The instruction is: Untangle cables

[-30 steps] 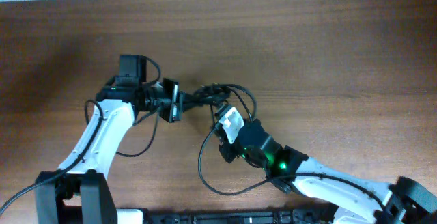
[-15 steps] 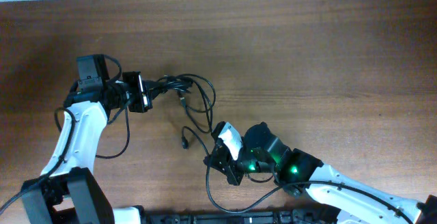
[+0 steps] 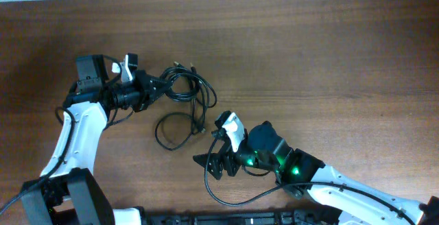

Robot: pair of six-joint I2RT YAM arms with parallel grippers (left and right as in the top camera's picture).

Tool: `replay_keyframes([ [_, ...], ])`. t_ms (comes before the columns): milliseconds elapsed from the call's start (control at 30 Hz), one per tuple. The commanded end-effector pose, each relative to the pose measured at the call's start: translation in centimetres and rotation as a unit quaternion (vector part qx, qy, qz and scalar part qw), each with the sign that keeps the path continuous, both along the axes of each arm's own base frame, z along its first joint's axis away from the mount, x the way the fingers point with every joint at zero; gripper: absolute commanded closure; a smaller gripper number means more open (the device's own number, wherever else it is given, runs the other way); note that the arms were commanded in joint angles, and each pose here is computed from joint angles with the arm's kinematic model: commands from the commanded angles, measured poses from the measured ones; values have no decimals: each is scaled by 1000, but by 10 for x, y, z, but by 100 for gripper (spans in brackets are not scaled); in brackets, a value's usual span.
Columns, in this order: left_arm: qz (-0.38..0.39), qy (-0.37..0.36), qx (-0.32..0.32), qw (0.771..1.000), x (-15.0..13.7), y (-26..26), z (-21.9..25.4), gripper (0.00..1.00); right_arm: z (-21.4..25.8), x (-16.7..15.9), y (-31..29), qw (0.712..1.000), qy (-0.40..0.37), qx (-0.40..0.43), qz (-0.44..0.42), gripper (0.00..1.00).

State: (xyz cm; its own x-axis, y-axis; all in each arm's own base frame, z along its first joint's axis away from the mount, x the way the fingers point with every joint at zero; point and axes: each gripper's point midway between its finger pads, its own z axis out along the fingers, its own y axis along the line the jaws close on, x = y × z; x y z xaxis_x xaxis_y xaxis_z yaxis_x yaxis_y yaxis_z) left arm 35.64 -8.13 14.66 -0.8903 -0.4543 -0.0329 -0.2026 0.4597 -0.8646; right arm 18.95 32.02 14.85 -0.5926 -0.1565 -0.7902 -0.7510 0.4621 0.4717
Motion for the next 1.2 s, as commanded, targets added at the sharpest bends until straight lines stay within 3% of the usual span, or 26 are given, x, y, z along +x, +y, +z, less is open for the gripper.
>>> replay_keyframes([
  [0,-25,-89,98,991,9,16,-1,100,24,44,-15,990,-75,9,-122,1],
  [67,-49,-122,127,983,10,18,-3,100,32,72,-36,970,-109,0,-215,1],
  [133,-82,-160,130,975,7,13,1,100,32,76,-40,966,-113,-3,-231,1],
  [200,-149,-247,78,954,-3,-7,24,100,32,82,-45,965,-112,-4,-238,1],
  [300,-173,-277,22,945,-14,-19,44,100,31,80,-43,978,-87,14,-188,1],
  [367,-176,-274,22,945,-22,-21,49,100,27,75,-43,989,-55,28,-133,1],
  [600,-262,-365,36,892,-72,-71,97,100,35,70,-38,994,-50,62,-82,1],
  [633,-274,-367,33,888,-75,-78,97,100,38,72,-36,993,-56,68,-81,21],
  [667,-281,-375,38,882,-75,-83,97,100,35,72,-36,993,-45,67,-84,64],
  [700,-277,-374,58,883,-70,-81,92,100,27,70,-37,993,-3,67,-93,96],
  [767,-236,-327,170,899,-47,-58,63,100,25,52,-30,995,41,80,-52,96],
  [800,-183,-270,243,913,-33,-34,44,100,26,46,-28,995,47,84,-34,96],
  [867,-59,-140,395,906,-21,31,11,100,29,46,-26,995,43,90,-28,96],
  [933,-52,-116,419,899,-26,42,4,97,47,58,-30,992,7,116,-39,96],
  [1000,-53,-114,419,899,-27,42,4,79,61,75,-42,989,-20,135,-62,96],
  [1067,-46,-109,413,903,-27,41,4,69,61,85,-52,987,-15,138,-84,96],
  [1133,-46,-109,413,903,-27,41,4,74,58,88,-55,987,-12,135,-89,96],
  [1167,-46,-109,413,903,-27,41,4,74,51,86,-55,988,2,125,-90,89],
])
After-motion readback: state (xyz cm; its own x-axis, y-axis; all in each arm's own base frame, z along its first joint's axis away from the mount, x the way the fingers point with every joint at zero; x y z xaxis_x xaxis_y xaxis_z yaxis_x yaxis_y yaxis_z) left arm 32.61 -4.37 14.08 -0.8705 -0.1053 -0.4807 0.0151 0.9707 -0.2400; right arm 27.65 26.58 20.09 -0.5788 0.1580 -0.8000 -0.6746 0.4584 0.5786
